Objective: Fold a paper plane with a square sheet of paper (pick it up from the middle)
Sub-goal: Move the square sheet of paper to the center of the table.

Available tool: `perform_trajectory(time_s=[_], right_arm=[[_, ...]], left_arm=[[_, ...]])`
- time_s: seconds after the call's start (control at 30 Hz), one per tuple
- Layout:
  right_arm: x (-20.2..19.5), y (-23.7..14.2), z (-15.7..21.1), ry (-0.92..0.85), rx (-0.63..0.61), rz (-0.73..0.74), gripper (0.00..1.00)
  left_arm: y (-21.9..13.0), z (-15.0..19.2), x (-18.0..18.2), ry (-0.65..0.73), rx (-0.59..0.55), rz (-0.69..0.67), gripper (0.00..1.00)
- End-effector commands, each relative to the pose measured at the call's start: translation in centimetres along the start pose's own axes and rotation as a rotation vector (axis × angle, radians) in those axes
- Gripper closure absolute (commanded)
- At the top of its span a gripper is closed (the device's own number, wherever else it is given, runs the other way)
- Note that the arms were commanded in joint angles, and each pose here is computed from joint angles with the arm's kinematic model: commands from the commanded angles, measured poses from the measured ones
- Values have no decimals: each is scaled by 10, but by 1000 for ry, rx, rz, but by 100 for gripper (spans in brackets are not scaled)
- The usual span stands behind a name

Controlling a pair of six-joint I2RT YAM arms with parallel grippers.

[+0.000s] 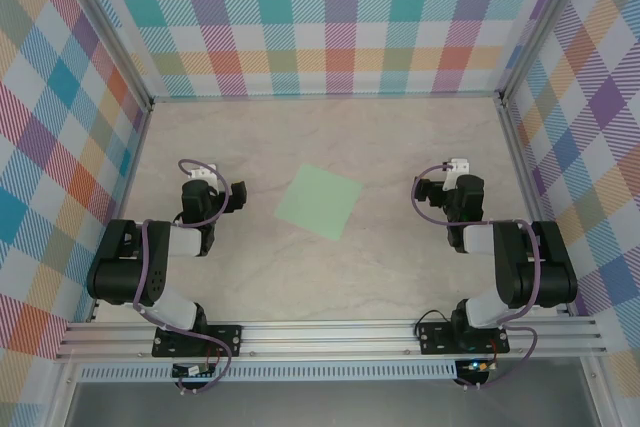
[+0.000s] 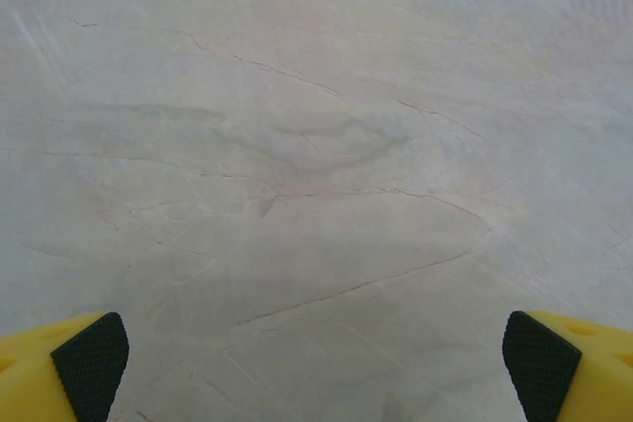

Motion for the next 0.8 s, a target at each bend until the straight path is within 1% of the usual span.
perform_trajectory(time_s=[0.0, 0.77], right_arm=[[0, 3, -9, -8, -25, -14, 0], [1, 2, -10, -15, -30, -23, 0]], left_arm=[[3, -7, -7, 16, -17, 25, 0], [1, -9, -7, 13, -27, 23, 0]])
Point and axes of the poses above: each hand's point on the last joint's axis, 136 mm out from that joint toward the fingers, its own y axis out along the fingers, its own x axis along the line the jaws close on, z = x × y, the point moved 1 cm from there along -y, back along the fingers, and after that the axes turned 15 degrees about -y, right-handed, at the moved point
